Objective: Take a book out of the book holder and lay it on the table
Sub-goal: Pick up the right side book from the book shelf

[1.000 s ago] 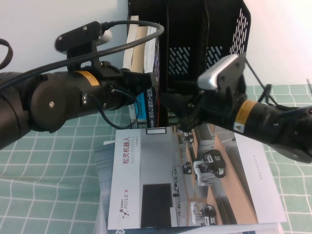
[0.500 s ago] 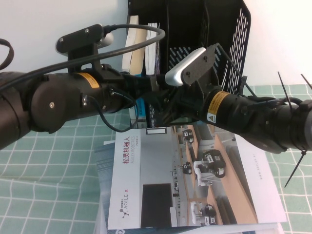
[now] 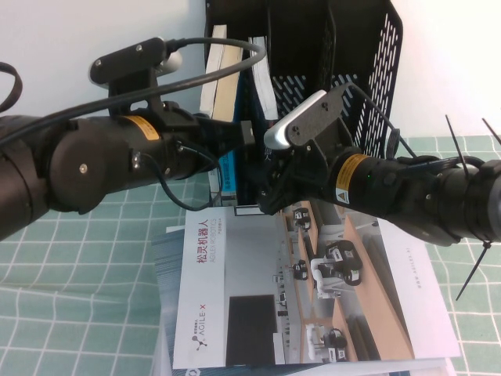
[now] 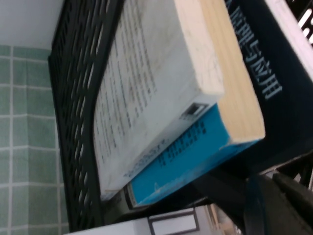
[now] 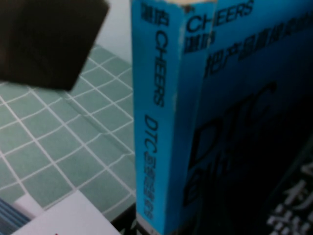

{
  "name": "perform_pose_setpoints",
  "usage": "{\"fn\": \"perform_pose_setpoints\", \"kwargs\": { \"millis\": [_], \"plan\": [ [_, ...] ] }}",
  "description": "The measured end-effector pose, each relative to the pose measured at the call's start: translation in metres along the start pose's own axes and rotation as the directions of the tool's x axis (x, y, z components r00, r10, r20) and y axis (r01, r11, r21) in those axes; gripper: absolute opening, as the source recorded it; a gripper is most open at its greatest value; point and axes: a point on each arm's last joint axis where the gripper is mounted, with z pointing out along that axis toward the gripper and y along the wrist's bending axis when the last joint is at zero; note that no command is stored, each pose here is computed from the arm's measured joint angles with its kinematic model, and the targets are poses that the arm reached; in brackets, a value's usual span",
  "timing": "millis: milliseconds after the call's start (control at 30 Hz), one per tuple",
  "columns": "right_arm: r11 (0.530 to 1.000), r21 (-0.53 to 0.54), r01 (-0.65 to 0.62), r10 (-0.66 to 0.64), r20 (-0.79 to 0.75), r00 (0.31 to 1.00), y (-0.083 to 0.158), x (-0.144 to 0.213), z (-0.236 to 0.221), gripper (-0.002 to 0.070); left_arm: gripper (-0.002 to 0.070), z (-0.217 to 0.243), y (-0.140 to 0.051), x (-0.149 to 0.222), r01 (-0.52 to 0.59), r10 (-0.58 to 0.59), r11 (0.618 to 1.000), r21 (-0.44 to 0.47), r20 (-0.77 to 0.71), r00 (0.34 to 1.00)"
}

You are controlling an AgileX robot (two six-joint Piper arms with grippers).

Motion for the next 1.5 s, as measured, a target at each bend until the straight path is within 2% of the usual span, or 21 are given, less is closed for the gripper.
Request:
{"fn": "perform_pose_setpoints", "kwargs": {
  "millis": [333, 633, 1233, 1333, 1467, 1500],
  "plan": [
    [1.000, 0.013, 0.001, -0.001, -0.031, 1.000, -0.001, 0.003, 0.000, 0.0343, -0.0002, 0.002, -0.002, -0.001, 0.062, -0.062, 0.998, 0.025, 0.014, 0.998],
    [1.000, 0.014, -0.002, 0.003, -0.031, 1.000, -0.001, 0.003, 0.000, 0.0339, -0.0002, 0.015, 0.000, 0.006, 0.155, -0.154, 0.987, 0.029, -0.030, 0.988],
    [0.999, 0.018, -0.034, 0.034, -0.032, 0.999, -0.002, 0.005, 0.002, 0.0330, -0.0002, 0.034, 0.001, 0.008, 0.166, -0.167, 0.985, 0.045, 0.014, 0.986],
    [0.998, 0.016, -0.062, 0.062, -0.016, 0.998, -0.001, 0.006, 0.002, 0.0291, -0.0003, 0.034, 0.001, 0.008, 0.166, -0.167, 0.985, 0.045, 0.014, 0.986],
    [0.996, 0.010, -0.093, 0.093, 0.001, 0.996, 0.000, 0.010, 0.000, 0.0145, -0.0003, 0.034, 0.001, 0.008, 0.143, -0.144, 0.989, 0.045, 0.015, 0.989],
    [0.995, 0.012, -0.102, 0.102, 0.009, 0.995, 0.000, 0.010, 0.000, 0.0142, -0.0003, 0.034, 0.001, 0.008, 0.133, -0.134, 0.990, 0.044, 0.016, 0.991]
  ]
}}
